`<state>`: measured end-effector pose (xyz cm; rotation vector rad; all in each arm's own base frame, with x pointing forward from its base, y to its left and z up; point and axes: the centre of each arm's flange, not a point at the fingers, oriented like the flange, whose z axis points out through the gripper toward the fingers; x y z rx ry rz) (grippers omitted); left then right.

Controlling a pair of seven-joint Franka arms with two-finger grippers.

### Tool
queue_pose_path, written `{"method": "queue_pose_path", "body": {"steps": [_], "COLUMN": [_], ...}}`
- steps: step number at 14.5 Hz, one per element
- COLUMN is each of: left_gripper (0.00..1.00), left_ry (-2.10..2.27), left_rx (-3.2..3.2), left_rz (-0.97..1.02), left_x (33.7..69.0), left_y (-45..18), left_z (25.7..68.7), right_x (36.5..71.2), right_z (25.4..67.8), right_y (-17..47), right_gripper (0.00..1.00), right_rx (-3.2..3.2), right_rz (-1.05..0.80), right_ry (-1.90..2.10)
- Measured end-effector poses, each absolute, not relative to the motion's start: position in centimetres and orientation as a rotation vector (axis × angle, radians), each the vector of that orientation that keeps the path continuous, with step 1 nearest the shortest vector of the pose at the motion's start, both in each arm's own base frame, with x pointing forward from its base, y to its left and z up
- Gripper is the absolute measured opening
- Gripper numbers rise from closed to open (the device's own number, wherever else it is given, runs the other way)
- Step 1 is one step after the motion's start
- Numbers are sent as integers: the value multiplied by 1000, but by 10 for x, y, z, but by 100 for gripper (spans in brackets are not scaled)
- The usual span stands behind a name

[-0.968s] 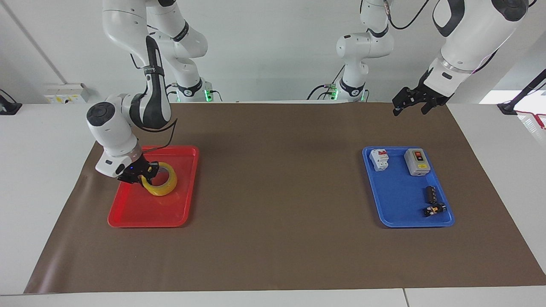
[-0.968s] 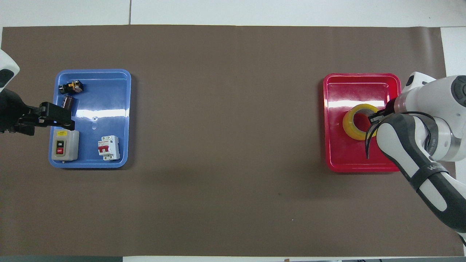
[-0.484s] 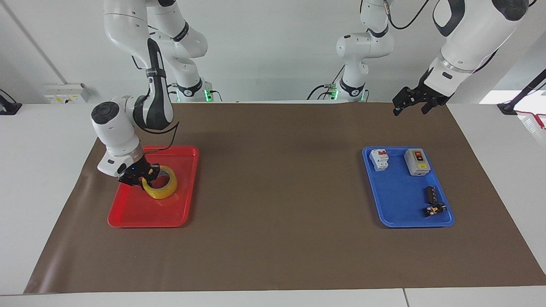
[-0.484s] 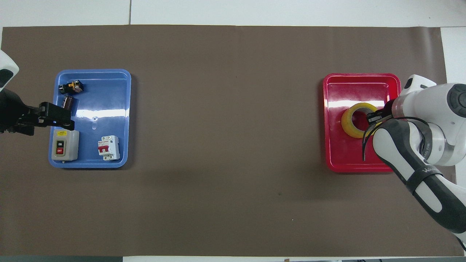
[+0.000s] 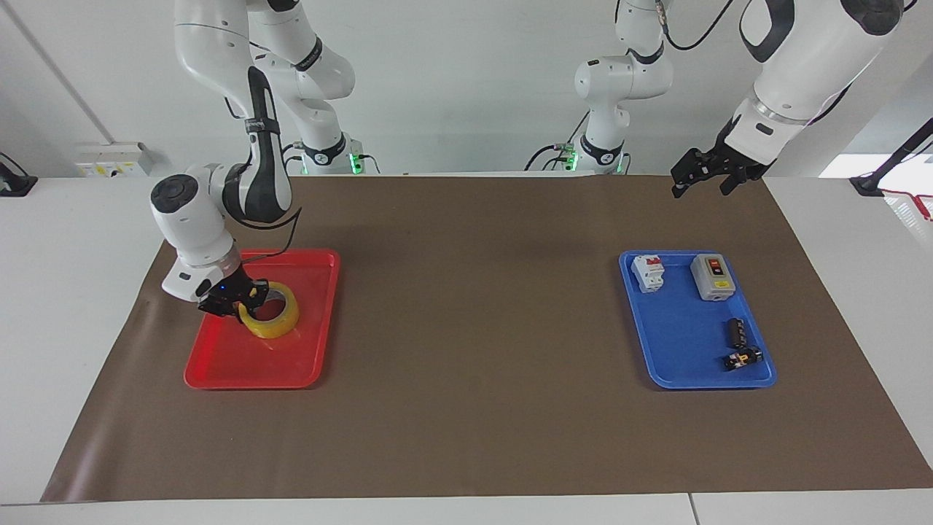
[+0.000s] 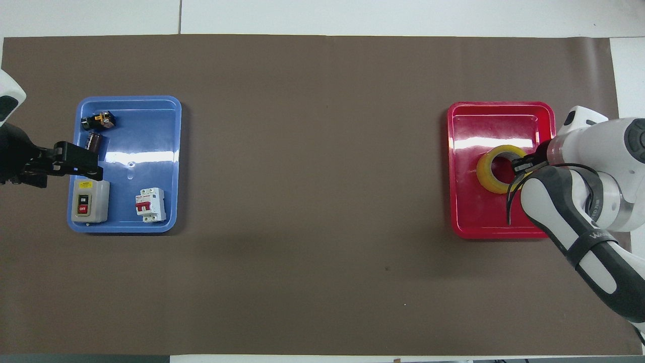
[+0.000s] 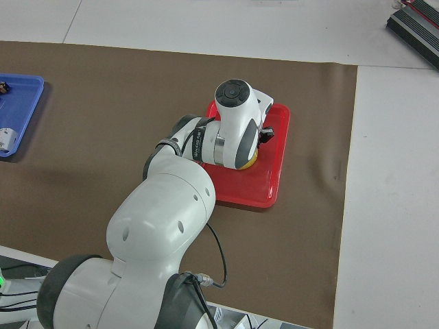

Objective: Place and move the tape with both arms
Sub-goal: 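Lower the tape into the red tray and open the right gripper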

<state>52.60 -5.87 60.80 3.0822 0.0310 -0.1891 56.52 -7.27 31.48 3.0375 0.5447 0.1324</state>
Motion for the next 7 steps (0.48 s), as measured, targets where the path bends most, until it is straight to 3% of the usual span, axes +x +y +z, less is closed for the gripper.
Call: {"method": "queue_pose_path", "body": {"steps": [1,2,7], "left_gripper": [100,100,100], "left_ry": [31,31,31], "left_rx": [3082,3082,3082], "left_rz": [-189,-189,-189], "left_x": [526,526,526], "left_y": [-59,-59,-59], "left_z": [608,608,608], "right_x": [565,565,570], "right_z": [315,315,336], "right_y": [-74,-75,-75], "right_gripper": [24,33,84], "right_rx": [3038,3038,3059], "right_rz": [132,132,97], "right_ry": [541,539,473]}}
